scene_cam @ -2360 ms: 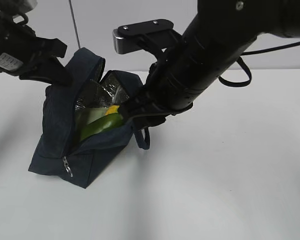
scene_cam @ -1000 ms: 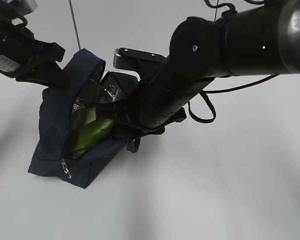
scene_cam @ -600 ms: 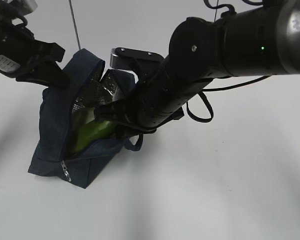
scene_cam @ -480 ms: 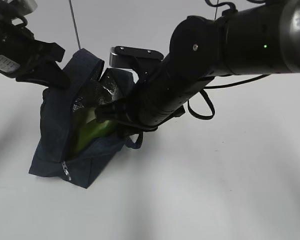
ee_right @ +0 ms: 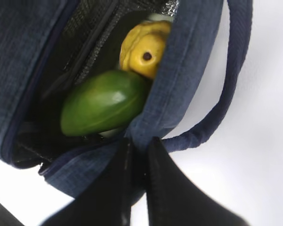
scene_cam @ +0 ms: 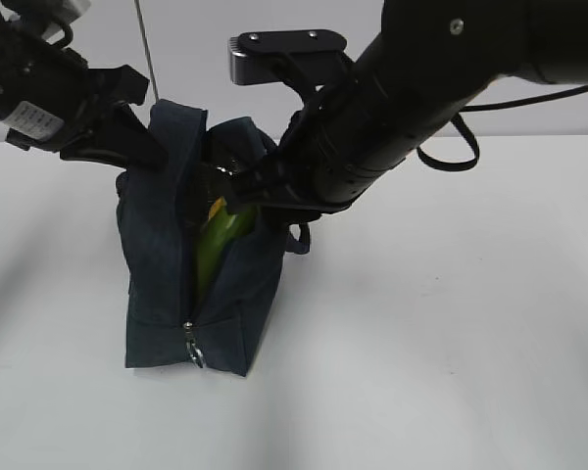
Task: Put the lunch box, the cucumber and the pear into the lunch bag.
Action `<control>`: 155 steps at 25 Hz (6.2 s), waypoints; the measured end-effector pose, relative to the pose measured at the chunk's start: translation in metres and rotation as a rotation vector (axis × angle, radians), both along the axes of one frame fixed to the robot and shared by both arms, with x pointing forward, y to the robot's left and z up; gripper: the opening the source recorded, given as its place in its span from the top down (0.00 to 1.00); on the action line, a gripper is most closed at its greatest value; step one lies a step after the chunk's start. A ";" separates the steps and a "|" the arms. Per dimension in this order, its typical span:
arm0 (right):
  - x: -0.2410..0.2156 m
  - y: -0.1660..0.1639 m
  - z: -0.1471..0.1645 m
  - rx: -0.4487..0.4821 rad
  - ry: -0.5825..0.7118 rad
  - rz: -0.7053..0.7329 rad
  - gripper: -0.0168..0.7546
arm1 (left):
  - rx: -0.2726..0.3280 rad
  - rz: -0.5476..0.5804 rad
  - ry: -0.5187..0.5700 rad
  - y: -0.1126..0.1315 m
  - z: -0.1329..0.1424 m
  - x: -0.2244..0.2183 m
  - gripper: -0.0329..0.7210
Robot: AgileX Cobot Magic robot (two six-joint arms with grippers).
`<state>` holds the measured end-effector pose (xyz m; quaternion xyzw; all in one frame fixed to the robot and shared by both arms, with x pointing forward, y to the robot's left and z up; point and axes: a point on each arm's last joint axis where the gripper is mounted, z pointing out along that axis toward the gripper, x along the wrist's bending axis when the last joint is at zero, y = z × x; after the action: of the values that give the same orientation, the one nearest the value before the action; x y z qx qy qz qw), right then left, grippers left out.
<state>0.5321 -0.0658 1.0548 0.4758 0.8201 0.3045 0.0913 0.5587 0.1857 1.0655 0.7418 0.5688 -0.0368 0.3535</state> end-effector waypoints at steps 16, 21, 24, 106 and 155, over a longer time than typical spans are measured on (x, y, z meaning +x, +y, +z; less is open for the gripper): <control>-0.009 -0.031 0.016 -0.243 -0.035 -0.055 0.93 | -0.028 -0.112 -0.006 -0.046 -0.004 -0.013 0.93; -0.010 -0.029 0.015 -0.230 -0.018 -0.046 0.93 | -0.028 -0.110 -0.010 -0.046 -0.004 -0.012 0.93; -0.011 -0.028 0.014 -0.223 -0.006 -0.030 0.93 | -0.028 -0.110 -0.010 -0.046 -0.004 -0.012 0.89; -0.140 -0.098 -0.041 -0.016 -0.034 0.183 0.64 | 0.038 -0.318 -0.245 -0.030 -0.009 -0.104 0.64; -0.106 -0.049 -0.107 0.163 -0.132 0.411 0.64 | 0.048 -0.245 -0.173 -0.056 -0.056 -0.075 0.95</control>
<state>0.4263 -0.1148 0.9475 0.2836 0.8648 0.4123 0.0421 0.4840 0.1294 1.0095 0.8143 0.4420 -0.0020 0.3763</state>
